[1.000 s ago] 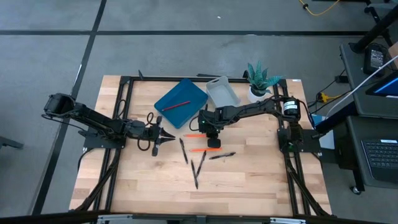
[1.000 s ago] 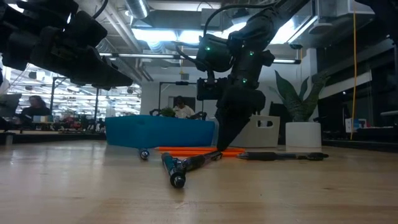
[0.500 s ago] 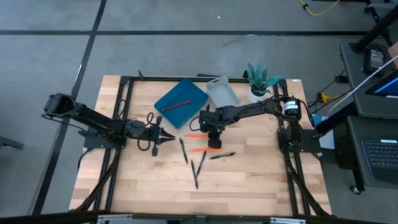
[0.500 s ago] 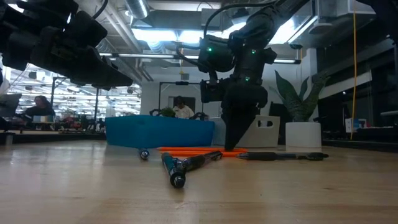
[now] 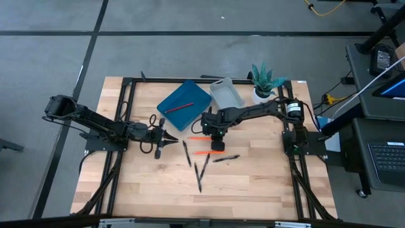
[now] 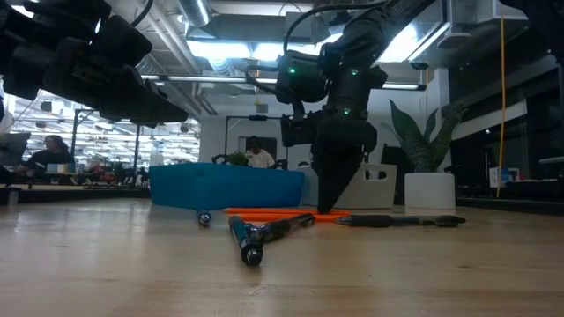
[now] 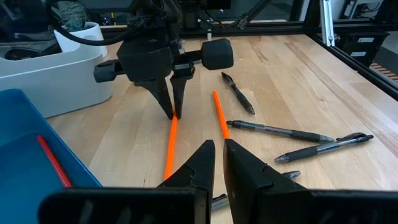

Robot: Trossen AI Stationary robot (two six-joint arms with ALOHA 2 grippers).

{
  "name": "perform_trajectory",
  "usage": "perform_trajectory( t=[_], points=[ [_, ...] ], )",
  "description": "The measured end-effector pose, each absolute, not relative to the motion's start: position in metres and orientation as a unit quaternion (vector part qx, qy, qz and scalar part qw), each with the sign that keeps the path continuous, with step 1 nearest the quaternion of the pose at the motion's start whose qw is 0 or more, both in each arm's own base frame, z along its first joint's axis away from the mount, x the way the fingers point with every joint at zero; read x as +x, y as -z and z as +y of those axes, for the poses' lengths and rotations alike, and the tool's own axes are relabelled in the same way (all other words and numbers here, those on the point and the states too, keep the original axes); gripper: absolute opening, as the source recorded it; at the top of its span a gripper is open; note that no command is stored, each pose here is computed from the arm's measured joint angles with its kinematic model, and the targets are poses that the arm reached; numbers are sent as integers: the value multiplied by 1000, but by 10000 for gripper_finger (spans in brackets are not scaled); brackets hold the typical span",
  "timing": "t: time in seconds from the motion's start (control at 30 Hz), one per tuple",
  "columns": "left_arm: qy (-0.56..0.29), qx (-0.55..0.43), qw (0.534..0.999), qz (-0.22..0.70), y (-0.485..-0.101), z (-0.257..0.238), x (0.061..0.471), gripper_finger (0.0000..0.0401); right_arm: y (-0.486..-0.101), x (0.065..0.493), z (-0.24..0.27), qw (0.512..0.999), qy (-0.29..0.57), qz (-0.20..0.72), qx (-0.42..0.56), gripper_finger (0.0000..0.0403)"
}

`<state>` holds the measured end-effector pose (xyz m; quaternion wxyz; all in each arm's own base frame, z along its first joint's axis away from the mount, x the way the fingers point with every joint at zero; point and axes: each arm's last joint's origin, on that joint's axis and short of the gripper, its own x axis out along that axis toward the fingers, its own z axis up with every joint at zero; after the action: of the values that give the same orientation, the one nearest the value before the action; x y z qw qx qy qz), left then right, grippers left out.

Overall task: Sort pens & pencils
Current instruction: Put the orange pencil into the blue bin

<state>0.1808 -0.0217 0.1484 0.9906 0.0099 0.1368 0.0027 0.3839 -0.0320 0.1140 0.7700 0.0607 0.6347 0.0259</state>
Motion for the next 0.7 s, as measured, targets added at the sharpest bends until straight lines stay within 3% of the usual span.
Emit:
perform_trajectory(
  t=[0.17,0.7],
  points=[
    [-2,10,991,137,-148,-22,181,27,-116,386,-32,770,-28,635,56,13],
    [-3,10,991,137,-148,-22,181,27,-116,387,-32,773,-36,631,52,11]
  ],
)
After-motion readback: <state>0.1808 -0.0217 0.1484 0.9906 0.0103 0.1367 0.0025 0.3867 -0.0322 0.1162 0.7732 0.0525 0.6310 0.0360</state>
